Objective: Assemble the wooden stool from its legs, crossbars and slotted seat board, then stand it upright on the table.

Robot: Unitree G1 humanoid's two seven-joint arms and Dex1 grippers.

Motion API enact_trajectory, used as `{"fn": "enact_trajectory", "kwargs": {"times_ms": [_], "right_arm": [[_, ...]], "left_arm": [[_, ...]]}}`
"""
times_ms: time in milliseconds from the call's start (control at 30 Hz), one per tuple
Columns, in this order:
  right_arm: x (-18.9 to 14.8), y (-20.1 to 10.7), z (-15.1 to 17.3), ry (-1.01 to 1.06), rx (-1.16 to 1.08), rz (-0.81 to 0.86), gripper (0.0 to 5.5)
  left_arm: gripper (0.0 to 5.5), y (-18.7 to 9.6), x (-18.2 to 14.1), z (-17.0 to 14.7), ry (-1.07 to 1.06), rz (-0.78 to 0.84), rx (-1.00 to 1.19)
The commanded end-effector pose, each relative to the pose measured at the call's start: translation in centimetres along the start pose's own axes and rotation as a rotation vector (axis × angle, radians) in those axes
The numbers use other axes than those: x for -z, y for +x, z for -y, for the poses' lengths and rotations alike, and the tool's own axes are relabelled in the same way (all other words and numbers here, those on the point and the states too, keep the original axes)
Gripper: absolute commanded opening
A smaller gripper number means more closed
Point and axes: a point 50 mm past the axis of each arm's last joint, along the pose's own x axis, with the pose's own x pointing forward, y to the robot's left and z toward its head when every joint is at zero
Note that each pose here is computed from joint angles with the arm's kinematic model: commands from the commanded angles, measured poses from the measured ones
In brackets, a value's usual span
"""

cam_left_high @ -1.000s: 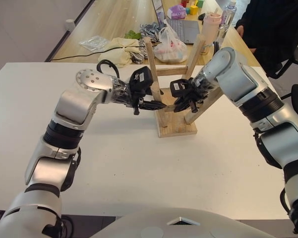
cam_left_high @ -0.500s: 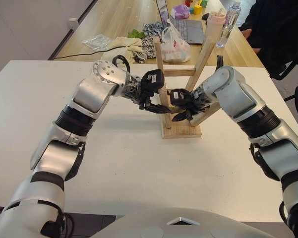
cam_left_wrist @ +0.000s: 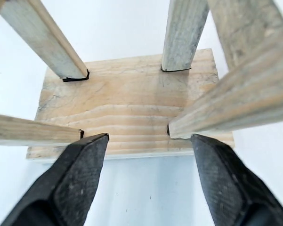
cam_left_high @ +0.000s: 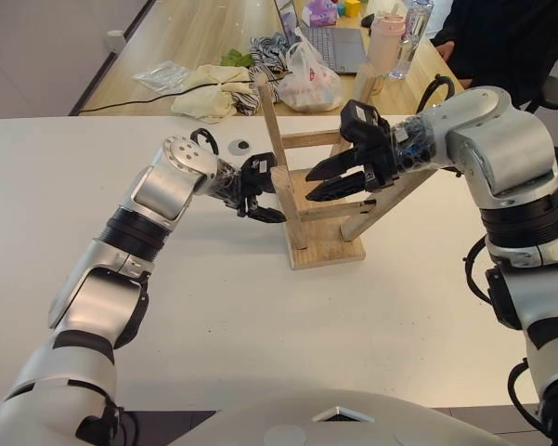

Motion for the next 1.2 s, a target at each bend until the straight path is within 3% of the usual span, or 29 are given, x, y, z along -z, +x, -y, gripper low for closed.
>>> {"fn": "enact_trajectory", "kwargs": {"times_ms": [33, 167, 233, 300, 367, 533, 600, 633, 733, 867, 1033, 1200], "right_arm": [[-0.8, -0.8, -0.1, -0.057, 0.054, -0.002, 1.77], [-3.5, -5.8, 1.5, -0.029, 0.336, 0.216, 1.82], [-3.9, -10.3, 2.8, 0.075, 0.608, 0.451, 1.82], [-1.7, -13.2, 3.1, 0.183, 0.801, 0.584, 1.66], [2.7, -13.7, 2.9, 0.286, 0.944, 0.558, 1.31], [14.5, -7.8, 2.8, 0.457, 1.196, 0.272, 0.38], [17.3, -4.8, 2.0, 0.408, 1.259, 0.136, 0.12], [17.6, -2.7, 1.4, 0.430, 1.234, 0.154, 0.01], [16.1, 3.5, -0.5, 0.491, 1.090, 0.202, 0.00], [12.9, 8.2, -2.4, 0.394, 0.911, 0.166, 0.00], [8.7, 12.2, -3.5, 0.193, 0.643, 0.140, 0.00], [8.1, 13.0, -3.0, 0.101, 0.665, 0.108, 0.00]], "left_arm": [[3.19, -0.8, 0.0, -0.3, -0.015, 0.027, -0.050], [3.01, -3.7, 1.3, 0.0, -0.062, 0.102, -0.264], [2.64, -5.2, 2.7, 0.9, -0.140, 0.159, -0.448], [2.38, -5.7, 3.5, 2.4, -0.260, 0.246, -0.582], [2.03, -4.9, 3.7, 3.9, -0.383, 0.319, -0.673], [1.21, -0.3, 3.6, 5.6, -0.695, 0.414, -0.845], [0.99, 1.6, 3.5, 6.4, -0.774, 0.406, -0.856], [0.84, 2.2, 3.5, 6.8, -0.796, 0.399, -0.847], [0.39, 3.4, 3.3, 7.5, -0.851, 0.390, -0.858], [0.21, 3.9, 2.6, 5.7, -0.850, 0.402, -0.910], [0.21, 3.5, 2.9, -1.3, -0.753, 0.367, -1.028], [0.21, 2.1, 6.5, -3.4, -0.754, 0.288, -1.159]]}}
